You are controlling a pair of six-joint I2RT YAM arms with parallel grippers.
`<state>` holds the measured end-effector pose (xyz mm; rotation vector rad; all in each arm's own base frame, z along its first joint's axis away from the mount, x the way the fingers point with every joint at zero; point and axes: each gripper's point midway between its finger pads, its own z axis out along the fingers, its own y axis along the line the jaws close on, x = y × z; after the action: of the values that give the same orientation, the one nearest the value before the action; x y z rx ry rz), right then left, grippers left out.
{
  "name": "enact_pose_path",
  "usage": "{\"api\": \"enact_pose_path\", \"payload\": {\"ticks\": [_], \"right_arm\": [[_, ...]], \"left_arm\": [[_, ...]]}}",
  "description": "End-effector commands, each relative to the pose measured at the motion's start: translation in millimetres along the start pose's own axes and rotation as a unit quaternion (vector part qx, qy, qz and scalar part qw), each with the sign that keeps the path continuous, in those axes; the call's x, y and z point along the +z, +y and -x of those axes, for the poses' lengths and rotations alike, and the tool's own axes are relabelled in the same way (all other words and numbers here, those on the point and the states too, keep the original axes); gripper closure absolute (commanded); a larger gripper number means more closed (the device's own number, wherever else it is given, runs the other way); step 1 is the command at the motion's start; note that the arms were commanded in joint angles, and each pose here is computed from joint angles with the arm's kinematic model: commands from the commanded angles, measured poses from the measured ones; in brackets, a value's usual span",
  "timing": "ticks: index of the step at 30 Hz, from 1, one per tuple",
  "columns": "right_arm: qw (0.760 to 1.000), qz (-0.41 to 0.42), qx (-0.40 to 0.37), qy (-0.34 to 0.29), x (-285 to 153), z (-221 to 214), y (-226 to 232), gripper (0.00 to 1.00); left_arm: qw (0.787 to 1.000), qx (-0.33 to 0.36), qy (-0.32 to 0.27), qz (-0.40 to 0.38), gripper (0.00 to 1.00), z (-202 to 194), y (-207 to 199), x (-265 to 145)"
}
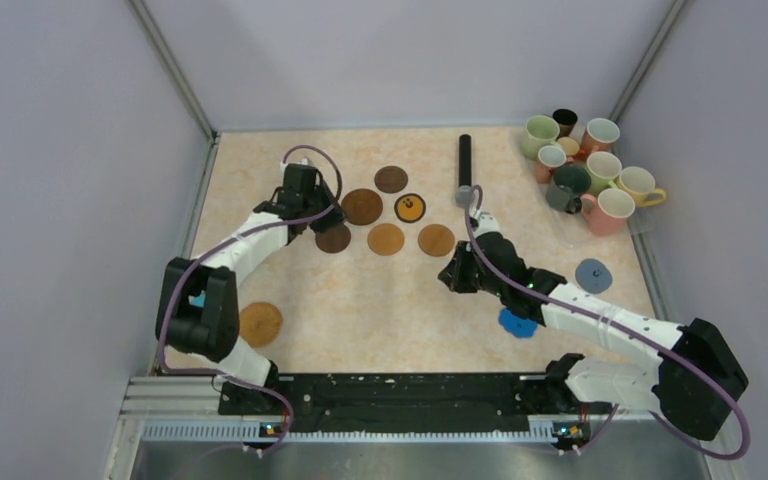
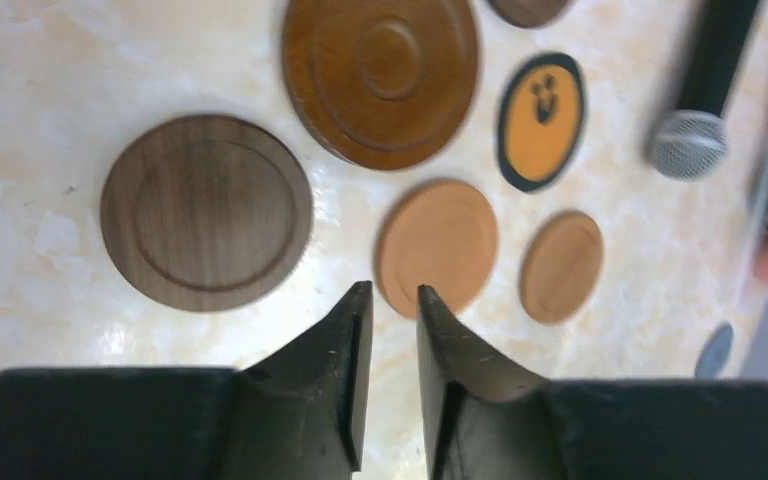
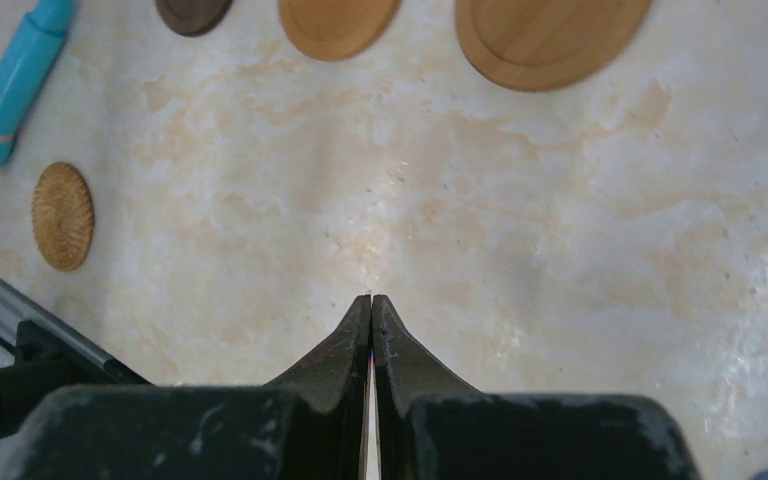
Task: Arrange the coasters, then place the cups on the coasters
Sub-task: Move the coaster to the center of the board.
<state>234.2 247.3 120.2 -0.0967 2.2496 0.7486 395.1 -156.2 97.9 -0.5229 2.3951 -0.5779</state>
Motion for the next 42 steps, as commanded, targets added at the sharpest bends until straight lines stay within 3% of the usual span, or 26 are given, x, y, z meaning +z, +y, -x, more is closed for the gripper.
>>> {"api": "enact_pose_path", "payload": {"ticks": [1, 6, 7, 9, 15, 22, 23, 26, 35, 39, 42], "right_arm": [[0.996, -0.070, 0.062, -0.010, -14.3, 2.3, -19.3, 1.00], [0.974, -0.171, 0.143, -0.040, -35.1, 2.9, -53.3, 1.00], [0.969, -0.188, 0.157, -0.041, -40.1, 1.1, -58.5, 1.00], [0.953, -0.233, 0.184, -0.056, -50.7, 0.6, -73.9, 1.00], [0.896, -0.380, 0.223, -0.063, -83.0, -20.3, -122.7, 1.00], [0.826, -0.508, 0.243, -0.021, -105.2, -59.2, -159.3, 1.00], [0.820, -0.518, 0.244, -0.013, -105.8, -63.8, -162.4, 0.99], [0.803, -0.543, 0.247, 0.004, -106.6, -73.5, -171.6, 0.78], [0.781, -0.565, 0.265, -0.024, -119.1, -78.1, -188.3, 0.39], [0.779, -0.568, 0.263, -0.039, -123.7, -79.2, -196.2, 0.35], [0.792, -0.546, 0.267, -0.056, -119.7, -75.7, -197.4, 0.31]], "left_arm": [[0.995, 0.020, -0.019, -0.098, 0.65, 7.6, -41.0, -51.0], [0.986, 0.054, -0.045, -0.148, 0.38, 12.7, -62.4, -112.1], [0.984, 0.063, -0.053, -0.157, 0.29, 13.6, -65.5, -124.1], [0.980, 0.078, -0.067, -0.167, 0.03, 14.7, -68.5, -146.4], [0.973, 0.135, -0.102, -0.158, 0.01, 12.6, -58.2, -191.9], [0.976, 0.175, -0.118, -0.058, 0.01, 1.6, -2.7, -190.1], [0.976, 0.177, -0.116, -0.051, 0.01, -0.7, 2.0, -189.0], [0.975, 0.183, -0.115, -0.045, 0.01, -6.6, 10.6, -184.0], [0.974, 0.189, -0.109, -0.061, 0.01, -9.8, 5.9, -184.1], [0.974, 0.189, -0.108, -0.063, 0.01, -10.2, 4.9, -184.3], [0.974, 0.189, -0.107, -0.065, 0.01, -11.1, 4.9, -184.2]]}}
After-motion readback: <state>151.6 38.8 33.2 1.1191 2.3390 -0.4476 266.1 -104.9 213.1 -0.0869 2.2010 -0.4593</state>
